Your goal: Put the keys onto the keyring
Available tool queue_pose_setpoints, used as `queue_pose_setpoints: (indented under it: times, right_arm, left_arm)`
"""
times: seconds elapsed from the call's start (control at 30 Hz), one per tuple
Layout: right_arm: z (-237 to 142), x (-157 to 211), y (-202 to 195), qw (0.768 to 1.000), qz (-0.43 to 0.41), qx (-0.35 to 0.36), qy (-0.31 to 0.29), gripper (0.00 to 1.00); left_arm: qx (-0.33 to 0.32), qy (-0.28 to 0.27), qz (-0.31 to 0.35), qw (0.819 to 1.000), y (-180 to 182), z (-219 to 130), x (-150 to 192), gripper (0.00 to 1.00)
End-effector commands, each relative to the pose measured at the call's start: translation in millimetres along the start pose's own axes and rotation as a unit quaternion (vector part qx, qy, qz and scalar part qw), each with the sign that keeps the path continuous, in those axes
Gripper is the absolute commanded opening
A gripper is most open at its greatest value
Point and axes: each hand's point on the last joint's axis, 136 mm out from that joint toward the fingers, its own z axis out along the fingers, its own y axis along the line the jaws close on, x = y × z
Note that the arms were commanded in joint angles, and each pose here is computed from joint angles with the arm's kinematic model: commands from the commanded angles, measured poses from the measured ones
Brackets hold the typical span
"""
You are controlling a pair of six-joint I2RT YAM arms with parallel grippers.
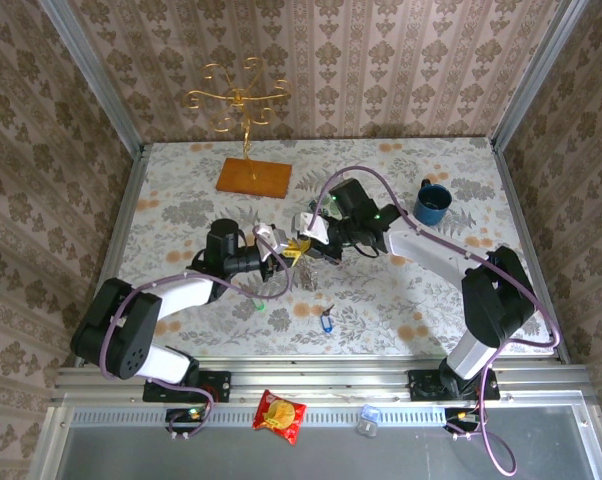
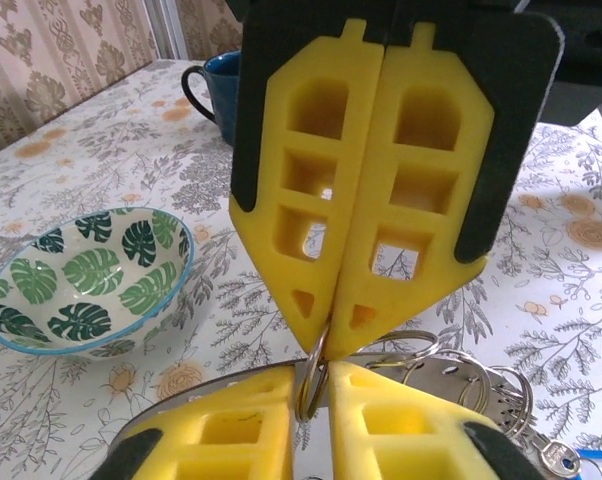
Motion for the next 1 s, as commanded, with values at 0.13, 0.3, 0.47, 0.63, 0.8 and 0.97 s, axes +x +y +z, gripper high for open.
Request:
queue_pose_setpoints:
  times: [0.13, 0.3, 0.47, 0.63, 0.8, 0.97]
  right_arm:
    - [-2.0, -8.8, 15.8, 0.999, -0.010, -0.030, -0.001, 0.16]
    - [-28.3, -18.0, 4.0, 0.992, 0.049, -0.020, -0.117, 0.37]
    - [-31.0, -8.5, 0.6, 0.984, 0.080, -0.017, -0.158, 0.36]
    - [-23.4, -4.3, -2.2, 0.982, 0.092, -0.014, -0.167, 0.33]
    - [-19.3, -5.4, -11.3, 0.977, 0.114, -0.008, -0.181, 0.28]
    - [-23.8, -11.8, -17.2, 0.966, 0.141, -0.027, -0.217, 0.32]
  left_arm:
    - [0.012, -0.015, 0.027, 0.999, -1.1, -1.3, -17.9, 0.00]
    - [0.012, -0.035, 0.022, 0.999, -2.1, -4.4, -20.8, 0.00]
    - [0.015, -0.056, 0.019, 0.998, -2.0, -5.0, -24.0, 0.00]
    - [0.020, -0.063, 0.016, 0.998, -2.9, -4.8, -24.1, 0.00]
    - [0.023, -0.065, 0.012, 0.998, -3.9, -4.7, -22.6, 0.00]
    - [0.023, -0.066, 0.011, 0.998, -4.2, -4.5, -21.4, 0.00]
